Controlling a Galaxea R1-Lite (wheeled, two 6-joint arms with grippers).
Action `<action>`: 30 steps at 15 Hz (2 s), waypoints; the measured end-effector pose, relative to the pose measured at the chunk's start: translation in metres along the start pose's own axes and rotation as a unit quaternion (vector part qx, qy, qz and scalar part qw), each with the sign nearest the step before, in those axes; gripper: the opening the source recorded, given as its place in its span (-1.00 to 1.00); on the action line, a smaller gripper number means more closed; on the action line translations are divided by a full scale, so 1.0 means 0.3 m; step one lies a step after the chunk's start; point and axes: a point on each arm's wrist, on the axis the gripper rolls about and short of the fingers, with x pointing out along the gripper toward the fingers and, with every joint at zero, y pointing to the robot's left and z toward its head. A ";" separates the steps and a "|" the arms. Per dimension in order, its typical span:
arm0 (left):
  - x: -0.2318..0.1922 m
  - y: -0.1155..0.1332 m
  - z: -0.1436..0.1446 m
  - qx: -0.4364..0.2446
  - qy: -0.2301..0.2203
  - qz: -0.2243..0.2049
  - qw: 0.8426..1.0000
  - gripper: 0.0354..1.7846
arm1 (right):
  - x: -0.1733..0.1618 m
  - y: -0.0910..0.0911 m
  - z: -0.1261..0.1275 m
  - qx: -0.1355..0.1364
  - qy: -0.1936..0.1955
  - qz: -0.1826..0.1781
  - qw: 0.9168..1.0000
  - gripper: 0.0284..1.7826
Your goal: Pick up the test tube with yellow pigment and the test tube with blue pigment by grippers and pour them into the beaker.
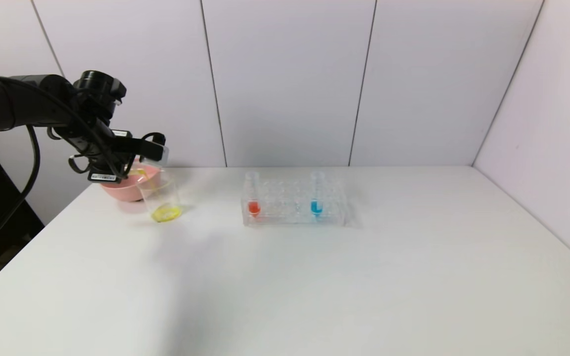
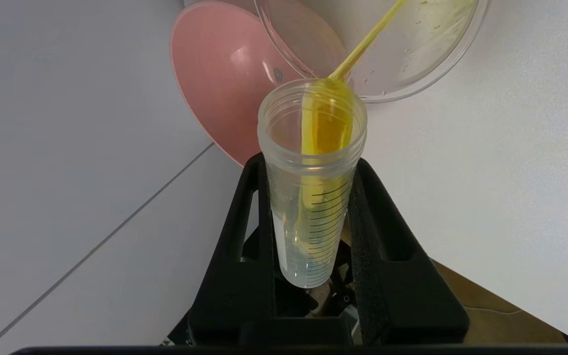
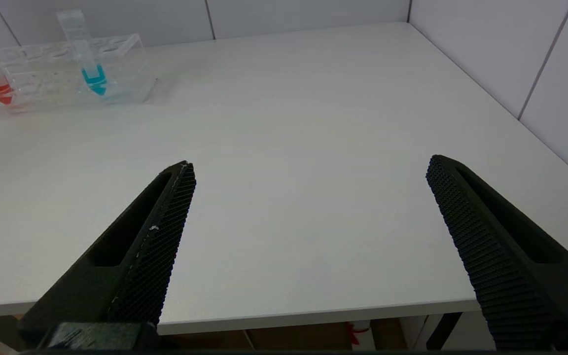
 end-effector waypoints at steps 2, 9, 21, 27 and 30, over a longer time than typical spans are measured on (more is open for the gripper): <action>0.000 0.000 0.002 0.001 0.007 0.001 1.000 -0.52 | 0.000 0.000 0.000 0.000 0.000 0.000 1.000 0.92; 0.010 -0.003 0.011 0.006 0.030 -0.002 1.000 -0.52 | 0.000 0.000 0.000 0.000 0.000 0.000 1.000 0.92; 0.024 -0.012 0.051 0.042 0.090 -0.011 0.995 -0.52 | 0.000 0.000 0.000 0.000 0.000 0.001 1.000 0.92; 0.024 -0.013 0.060 0.045 0.091 -0.011 0.995 -0.52 | 0.000 0.000 0.000 0.000 0.000 0.000 1.000 0.92; 0.013 -0.008 0.056 0.036 0.084 -0.004 0.996 -0.52 | 0.000 0.000 0.000 0.000 0.000 0.001 1.000 0.92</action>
